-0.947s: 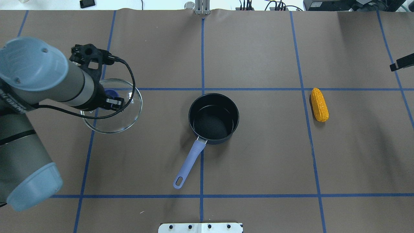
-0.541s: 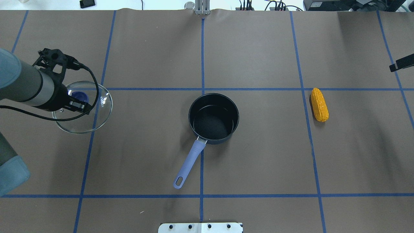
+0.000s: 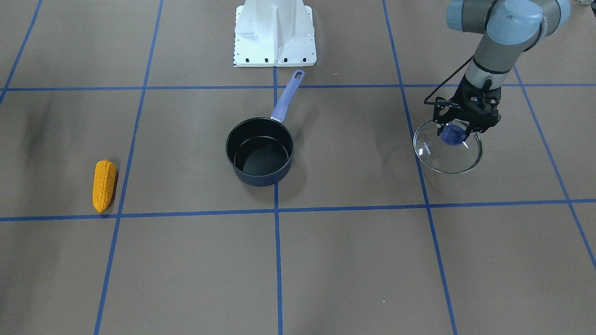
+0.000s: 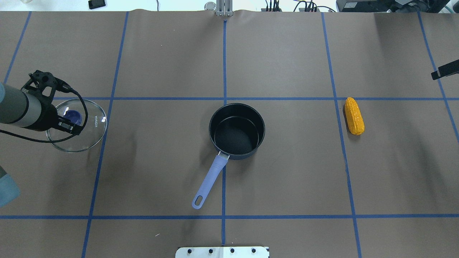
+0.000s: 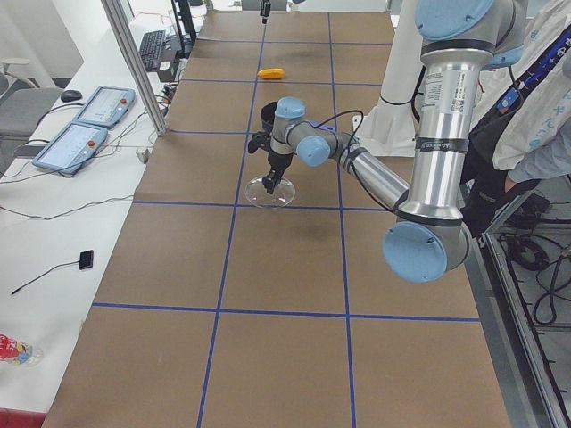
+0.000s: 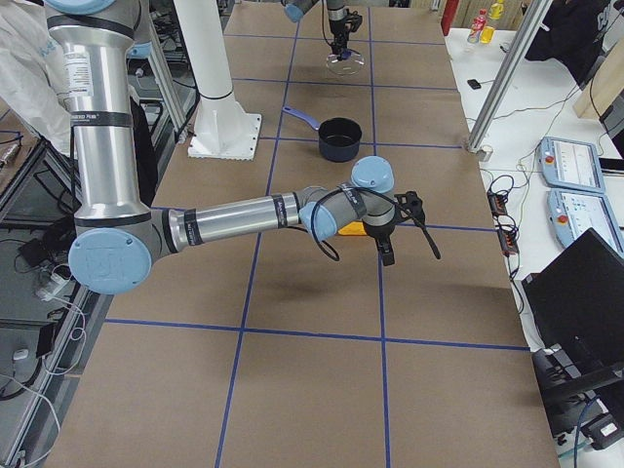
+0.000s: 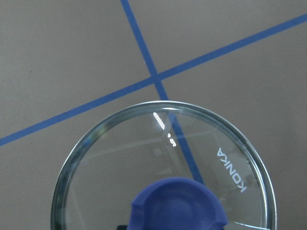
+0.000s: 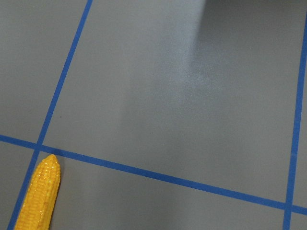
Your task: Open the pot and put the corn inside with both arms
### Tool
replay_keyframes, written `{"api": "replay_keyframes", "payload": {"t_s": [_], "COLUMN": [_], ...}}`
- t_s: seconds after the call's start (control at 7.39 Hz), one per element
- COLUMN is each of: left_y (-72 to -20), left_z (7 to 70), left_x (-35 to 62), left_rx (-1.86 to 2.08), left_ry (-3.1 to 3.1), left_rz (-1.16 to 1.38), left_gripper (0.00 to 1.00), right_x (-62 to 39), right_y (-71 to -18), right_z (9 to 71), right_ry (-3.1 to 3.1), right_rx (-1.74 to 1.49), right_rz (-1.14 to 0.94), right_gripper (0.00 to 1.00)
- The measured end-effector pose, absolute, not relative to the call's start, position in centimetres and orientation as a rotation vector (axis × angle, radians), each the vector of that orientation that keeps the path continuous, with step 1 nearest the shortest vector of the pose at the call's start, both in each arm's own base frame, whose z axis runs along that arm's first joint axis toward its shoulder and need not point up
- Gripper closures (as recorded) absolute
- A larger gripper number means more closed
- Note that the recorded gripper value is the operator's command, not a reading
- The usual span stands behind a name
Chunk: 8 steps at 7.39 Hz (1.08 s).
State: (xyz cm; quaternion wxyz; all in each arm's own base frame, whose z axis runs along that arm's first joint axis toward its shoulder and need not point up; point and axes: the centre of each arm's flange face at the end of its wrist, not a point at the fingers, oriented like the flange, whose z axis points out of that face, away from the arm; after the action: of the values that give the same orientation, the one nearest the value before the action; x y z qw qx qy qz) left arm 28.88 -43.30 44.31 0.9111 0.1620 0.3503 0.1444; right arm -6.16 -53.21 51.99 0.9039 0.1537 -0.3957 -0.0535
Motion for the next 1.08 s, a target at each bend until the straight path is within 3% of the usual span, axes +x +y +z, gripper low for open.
{"api": "replay_keyframes", "payload": {"t_s": [0.27, 0.41, 0.54, 0.68, 1.08], "left_y": [-44.0, -44.3, -44.4, -44.4, -44.4], "left_z": [49.1, 50.5, 51.0, 51.3, 50.9], "left_x": [30.0, 30.4, 30.6, 30.8, 30.7], "left_rx": [0.343, 0.351, 0.355, 0.354, 0.344], "left_ry": [0.755, 0.766, 0.772, 0.773, 0.799], "left_rz": [0.310, 0.314, 0.315, 0.317, 0.326], "left_gripper": [1.00, 0.94, 0.51, 0.02, 0.01], "right_x": [-6.3, -6.3, -6.4, -6.4, -6.7], "right_y": [-53.2, -53.2, -53.2, -53.2, -53.2], "right_z": [52.0, 52.0, 52.0, 52.0, 52.0], "right_ry": [-0.814, -0.813, -0.813, -0.813, -0.815], "right_rx": [0.318, 0.318, 0.318, 0.318, 0.314], "right_rz": [-0.113, -0.113, -0.114, -0.114, -0.118], "right_gripper": [0.00, 0.00, 0.00, 0.00, 0.00]}}
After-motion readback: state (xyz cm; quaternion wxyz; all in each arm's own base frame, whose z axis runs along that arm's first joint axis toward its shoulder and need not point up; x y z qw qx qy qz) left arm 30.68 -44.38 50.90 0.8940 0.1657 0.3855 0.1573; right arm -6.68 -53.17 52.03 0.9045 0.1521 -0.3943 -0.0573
